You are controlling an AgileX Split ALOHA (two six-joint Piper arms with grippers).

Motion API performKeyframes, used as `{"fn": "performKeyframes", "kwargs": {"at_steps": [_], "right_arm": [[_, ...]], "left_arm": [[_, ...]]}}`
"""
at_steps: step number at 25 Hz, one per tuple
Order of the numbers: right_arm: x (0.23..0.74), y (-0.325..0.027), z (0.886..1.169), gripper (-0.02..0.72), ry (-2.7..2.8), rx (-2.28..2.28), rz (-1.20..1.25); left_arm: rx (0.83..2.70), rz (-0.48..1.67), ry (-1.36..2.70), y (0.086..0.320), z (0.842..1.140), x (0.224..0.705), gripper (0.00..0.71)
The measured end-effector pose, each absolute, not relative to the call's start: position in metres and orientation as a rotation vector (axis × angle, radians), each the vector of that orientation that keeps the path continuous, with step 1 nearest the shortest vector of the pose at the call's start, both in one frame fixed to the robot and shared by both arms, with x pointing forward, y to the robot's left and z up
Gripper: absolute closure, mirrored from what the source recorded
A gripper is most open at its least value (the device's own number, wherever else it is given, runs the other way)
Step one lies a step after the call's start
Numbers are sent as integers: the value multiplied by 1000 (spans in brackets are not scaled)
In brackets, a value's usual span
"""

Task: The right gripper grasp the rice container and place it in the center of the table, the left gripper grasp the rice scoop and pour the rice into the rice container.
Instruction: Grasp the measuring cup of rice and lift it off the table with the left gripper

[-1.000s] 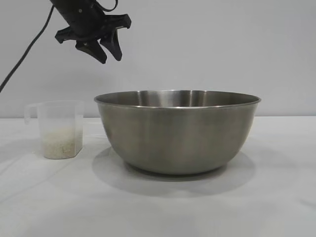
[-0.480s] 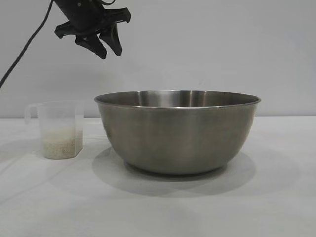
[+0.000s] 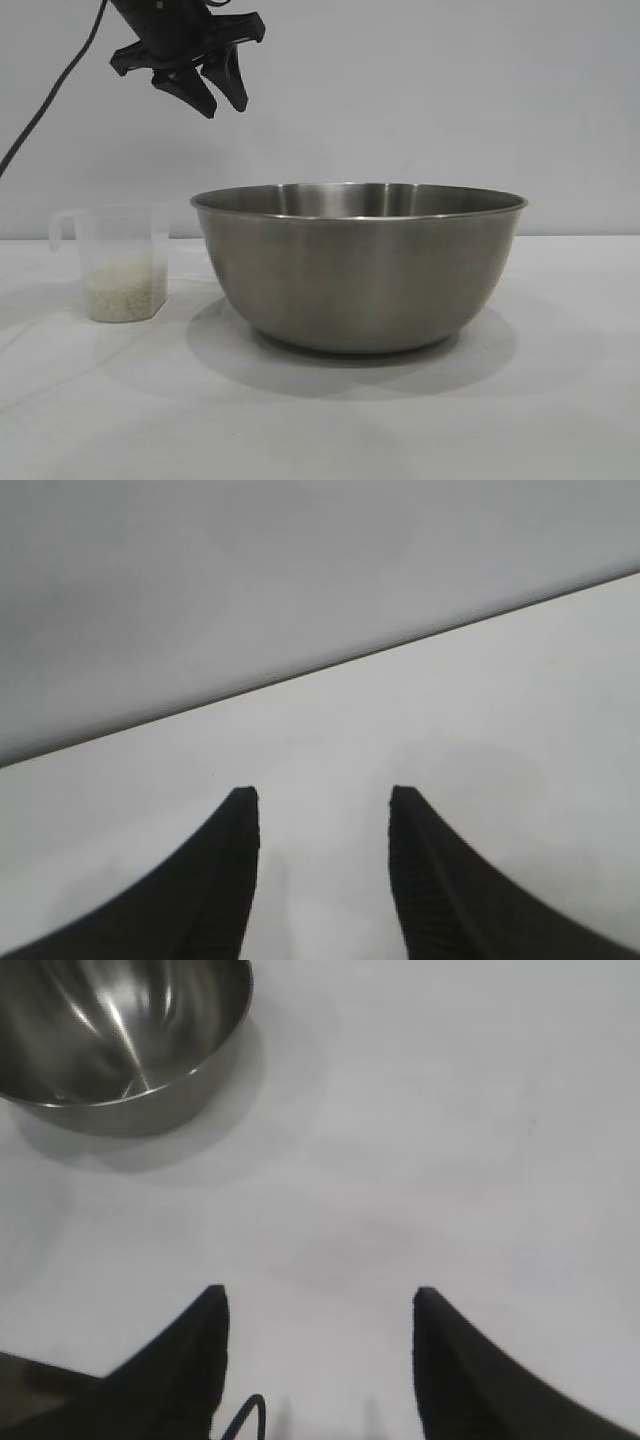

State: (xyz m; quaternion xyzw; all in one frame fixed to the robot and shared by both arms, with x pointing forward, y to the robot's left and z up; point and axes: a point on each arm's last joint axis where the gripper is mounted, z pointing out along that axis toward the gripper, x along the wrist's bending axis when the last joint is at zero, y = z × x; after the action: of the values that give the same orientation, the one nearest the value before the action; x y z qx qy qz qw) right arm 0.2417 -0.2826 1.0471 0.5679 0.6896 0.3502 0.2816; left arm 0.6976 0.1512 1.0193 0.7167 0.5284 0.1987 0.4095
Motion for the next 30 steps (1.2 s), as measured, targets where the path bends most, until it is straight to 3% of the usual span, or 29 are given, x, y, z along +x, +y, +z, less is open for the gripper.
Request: {"fn": "performKeyframes", "kwargs": {"at_steps": [10, 14, 30], "right_arm": [[229, -283, 1044, 309, 1716, 1514, 987], [229, -290, 1043, 430, 1577, 1670, 989], [228, -288, 1043, 423, 1723, 1537, 1032]], "left_arm": [[1802, 502, 1326, 151, 1023, 696, 449], [1802, 502, 1326, 151, 1023, 696, 449], [1813, 532, 1296, 153, 1035, 693, 449]]}}
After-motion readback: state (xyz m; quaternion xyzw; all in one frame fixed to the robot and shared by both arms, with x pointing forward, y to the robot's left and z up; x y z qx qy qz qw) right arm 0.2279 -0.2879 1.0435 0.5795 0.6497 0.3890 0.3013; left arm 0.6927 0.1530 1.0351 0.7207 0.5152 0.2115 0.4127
